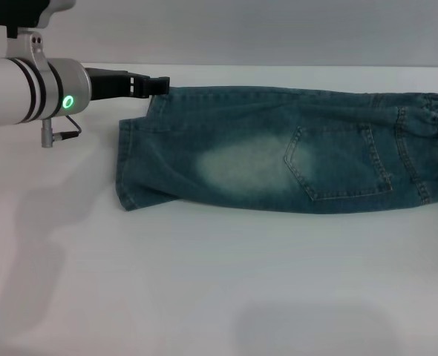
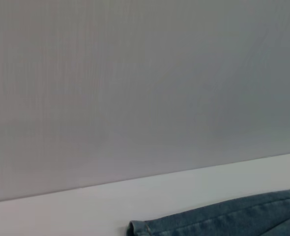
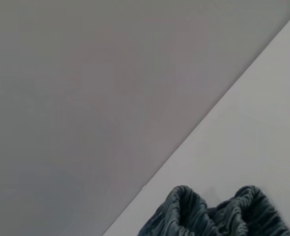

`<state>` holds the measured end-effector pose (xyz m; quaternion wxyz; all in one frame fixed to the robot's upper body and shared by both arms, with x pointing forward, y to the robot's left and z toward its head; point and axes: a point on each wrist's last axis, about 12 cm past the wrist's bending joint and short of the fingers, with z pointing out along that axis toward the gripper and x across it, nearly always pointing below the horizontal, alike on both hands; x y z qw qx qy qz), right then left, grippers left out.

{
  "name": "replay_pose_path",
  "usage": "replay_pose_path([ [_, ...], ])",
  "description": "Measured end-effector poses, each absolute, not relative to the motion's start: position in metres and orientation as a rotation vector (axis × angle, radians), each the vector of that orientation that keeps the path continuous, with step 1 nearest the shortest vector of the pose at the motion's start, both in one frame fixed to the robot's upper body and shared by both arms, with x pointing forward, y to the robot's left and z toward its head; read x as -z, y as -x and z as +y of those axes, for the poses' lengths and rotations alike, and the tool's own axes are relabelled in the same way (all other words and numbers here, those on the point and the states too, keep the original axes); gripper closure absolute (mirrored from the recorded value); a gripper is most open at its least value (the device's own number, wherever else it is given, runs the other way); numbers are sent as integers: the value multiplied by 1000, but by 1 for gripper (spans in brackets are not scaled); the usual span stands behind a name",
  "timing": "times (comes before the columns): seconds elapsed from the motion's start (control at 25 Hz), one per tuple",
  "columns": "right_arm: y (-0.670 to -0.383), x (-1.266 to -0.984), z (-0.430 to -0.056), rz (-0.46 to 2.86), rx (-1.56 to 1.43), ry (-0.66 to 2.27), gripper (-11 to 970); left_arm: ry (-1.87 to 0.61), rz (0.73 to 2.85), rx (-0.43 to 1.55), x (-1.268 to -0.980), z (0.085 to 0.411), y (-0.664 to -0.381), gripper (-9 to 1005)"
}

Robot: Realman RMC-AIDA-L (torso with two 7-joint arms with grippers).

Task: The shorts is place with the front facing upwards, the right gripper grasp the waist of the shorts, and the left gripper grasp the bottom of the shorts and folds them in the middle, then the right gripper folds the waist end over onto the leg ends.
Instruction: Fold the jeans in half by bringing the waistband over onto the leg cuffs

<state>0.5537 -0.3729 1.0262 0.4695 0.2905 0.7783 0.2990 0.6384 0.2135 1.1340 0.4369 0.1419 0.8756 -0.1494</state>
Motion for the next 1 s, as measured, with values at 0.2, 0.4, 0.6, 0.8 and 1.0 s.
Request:
replay_pose_path([
  [0.2, -556, -1037, -368, 1868, -777, -629, 847, -363, 2163, 372, -1129, 207, -636, 182],
  [0.4, -565, -1056, -358, 1816, -886, -532, 865, -337, 2135, 396, -1122, 202, -630, 182],
  [0.6, -580, -1080, -345, 1759, -989, -453, 866, -337, 2128, 420, -1117, 197, -627, 182],
  [0.8, -597, -1100, -327, 1721, -1079, -380, 868, -350, 2122, 429, -1113, 192, -623, 182],
  [1.0, -614, -1114, -306, 1713, -1143, -314, 869, -344, 2104, 425, -1110, 189, -620, 182],
])
